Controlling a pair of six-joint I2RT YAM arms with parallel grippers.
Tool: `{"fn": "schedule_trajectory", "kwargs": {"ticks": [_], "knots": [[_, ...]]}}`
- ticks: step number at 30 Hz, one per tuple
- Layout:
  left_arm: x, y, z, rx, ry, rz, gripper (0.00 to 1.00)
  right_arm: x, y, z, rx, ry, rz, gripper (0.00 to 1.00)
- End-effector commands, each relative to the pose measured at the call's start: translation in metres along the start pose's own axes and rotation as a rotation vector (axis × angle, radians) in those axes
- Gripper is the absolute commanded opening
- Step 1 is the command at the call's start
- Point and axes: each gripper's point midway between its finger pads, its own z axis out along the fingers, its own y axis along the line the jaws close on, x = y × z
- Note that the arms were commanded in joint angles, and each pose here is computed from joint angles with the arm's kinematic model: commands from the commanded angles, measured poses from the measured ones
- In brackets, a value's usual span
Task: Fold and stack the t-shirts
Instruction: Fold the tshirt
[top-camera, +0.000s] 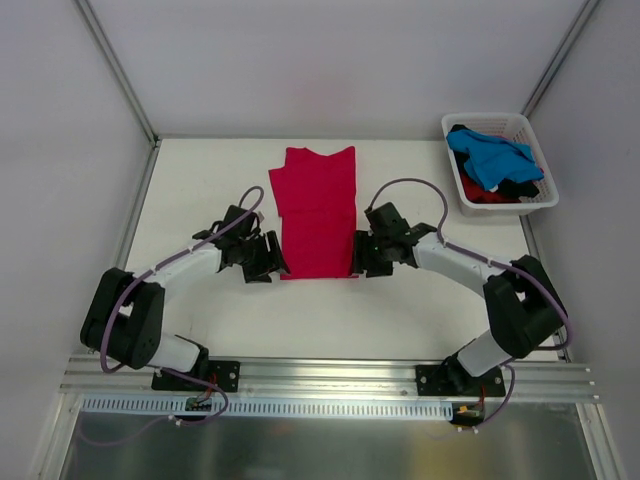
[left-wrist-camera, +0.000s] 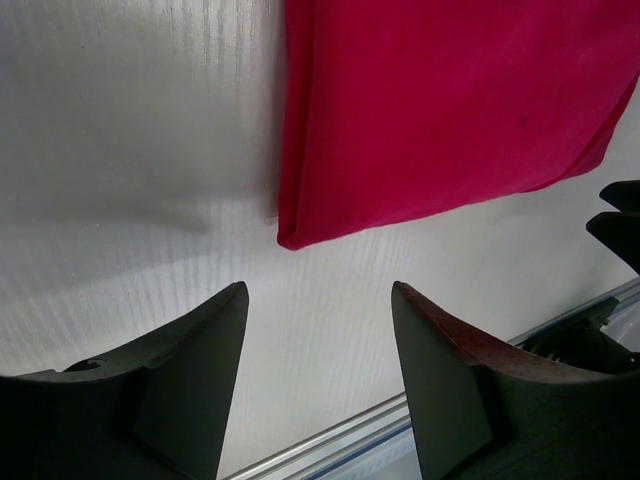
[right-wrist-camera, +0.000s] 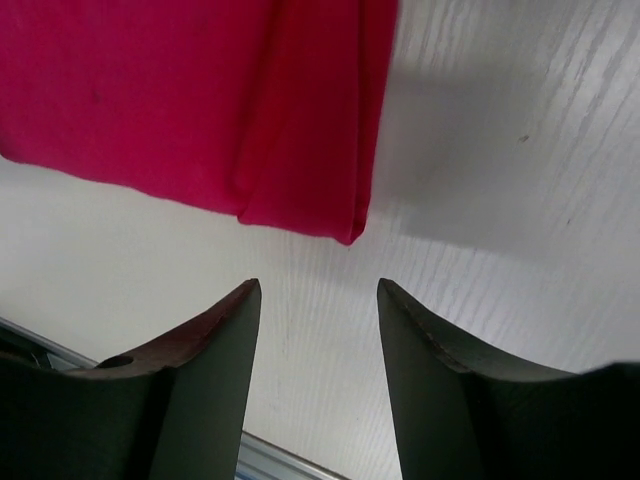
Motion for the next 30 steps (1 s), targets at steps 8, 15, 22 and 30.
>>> {"fn": "schedule_trajectory", "kwargs": {"ticks": [8, 15, 22, 30], "knots": [[-0.024, -0.001, 0.024, 0.006, 0.011, 0.006, 0.53, -0.026, 0.007, 0.023, -0.028, -0.016, 0.039, 0.38], [-0.019, 0.004, 0.034, 0.005, 0.039, -0.004, 0.42, -0.022, 0.007, 0.031, -0.045, -0.002, 0.036, 0.25], [-0.025, 0.016, 0.037, -0.030, 0.021, -0.005, 0.00, -0.024, -0.005, 0.030, -0.030, -0.003, 0.037, 0.00], [-0.037, 0.015, 0.018, 0.013, -0.034, 0.028, 0.00, -0.020, -0.019, 0.016, -0.028, -0.009, 0.027, 0.00]]}}
